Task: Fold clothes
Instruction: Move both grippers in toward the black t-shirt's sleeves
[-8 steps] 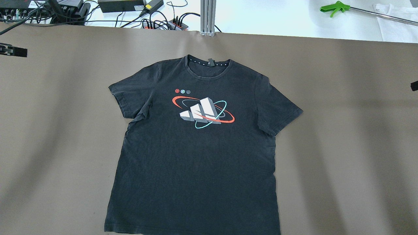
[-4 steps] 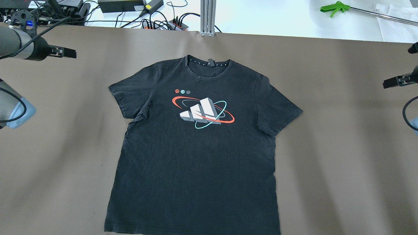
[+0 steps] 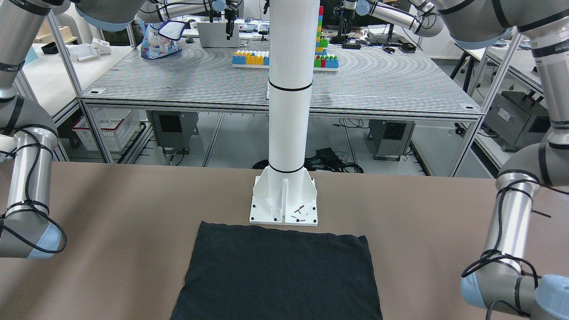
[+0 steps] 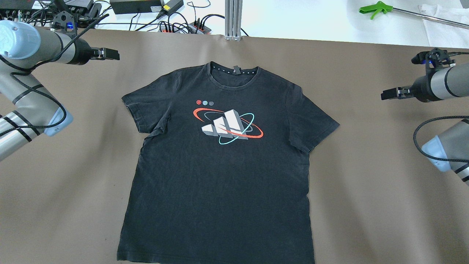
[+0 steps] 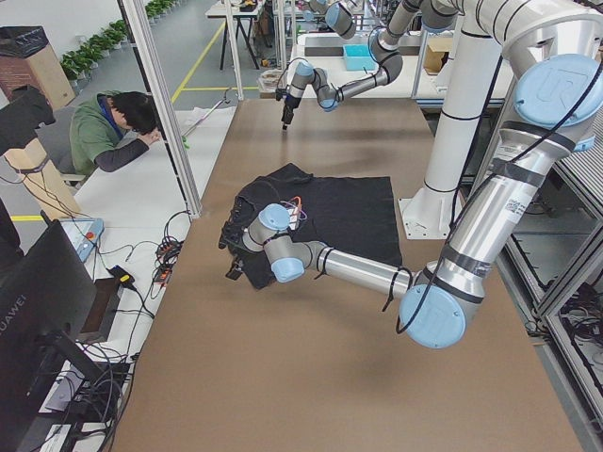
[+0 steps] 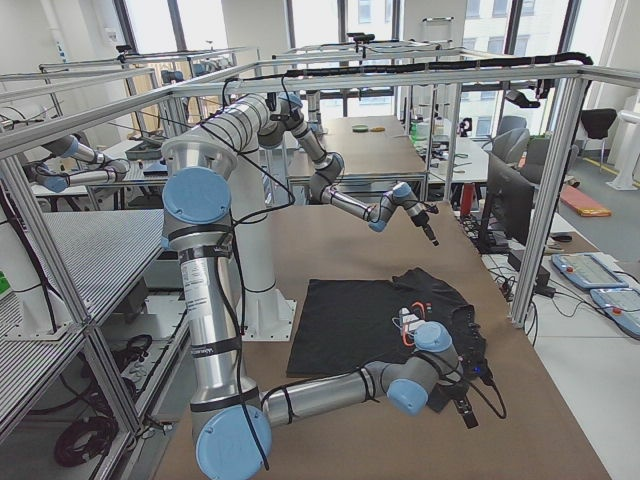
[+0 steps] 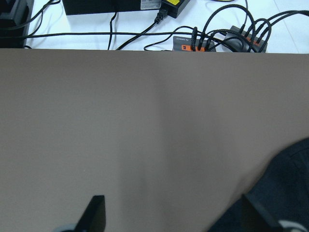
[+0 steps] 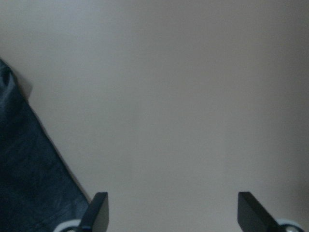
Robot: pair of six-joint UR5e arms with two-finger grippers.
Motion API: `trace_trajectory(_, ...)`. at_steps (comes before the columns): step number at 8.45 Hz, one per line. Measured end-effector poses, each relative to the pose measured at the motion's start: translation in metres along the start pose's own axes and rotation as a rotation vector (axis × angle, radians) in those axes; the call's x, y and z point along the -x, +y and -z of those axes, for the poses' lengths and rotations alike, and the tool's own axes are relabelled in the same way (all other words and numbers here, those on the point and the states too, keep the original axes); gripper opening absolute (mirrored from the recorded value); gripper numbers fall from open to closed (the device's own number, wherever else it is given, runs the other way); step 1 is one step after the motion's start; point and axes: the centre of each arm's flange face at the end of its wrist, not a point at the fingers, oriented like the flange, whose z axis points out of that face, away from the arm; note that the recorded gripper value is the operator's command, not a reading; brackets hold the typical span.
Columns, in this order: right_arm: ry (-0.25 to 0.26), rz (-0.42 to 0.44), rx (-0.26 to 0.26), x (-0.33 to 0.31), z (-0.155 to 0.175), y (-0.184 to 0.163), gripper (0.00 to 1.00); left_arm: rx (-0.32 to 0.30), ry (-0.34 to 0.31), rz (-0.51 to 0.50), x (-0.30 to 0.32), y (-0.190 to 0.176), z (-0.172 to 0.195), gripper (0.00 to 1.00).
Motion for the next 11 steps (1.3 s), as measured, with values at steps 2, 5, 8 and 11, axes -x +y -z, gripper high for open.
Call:
trace_trajectory(2,-0.055,-0.023,-0.020,0.019,-0.022,0.006,0.94,0.002,0.019,0.017,-0.027,-0.003,-0.009,1.00)
trace_trajectory(5,-0.084,-0.067,-0.058,0.050,-0.058,0.026,0.94,0.000,0.029,0.018,-0.047,-0.012,-0.015,1.00)
trace_trajectory(8,-0.074,-0.118,-0.063,0.078,-0.084,0.050,0.94,0.000,0.031,0.018,-0.062,-0.023,-0.022,1.00)
trace_trajectory(11,-0.061,-0.139,-0.060,0.085,-0.102,0.066,0.94,-0.001,0.031,0.018,-0.065,-0.025,-0.023,1.00)
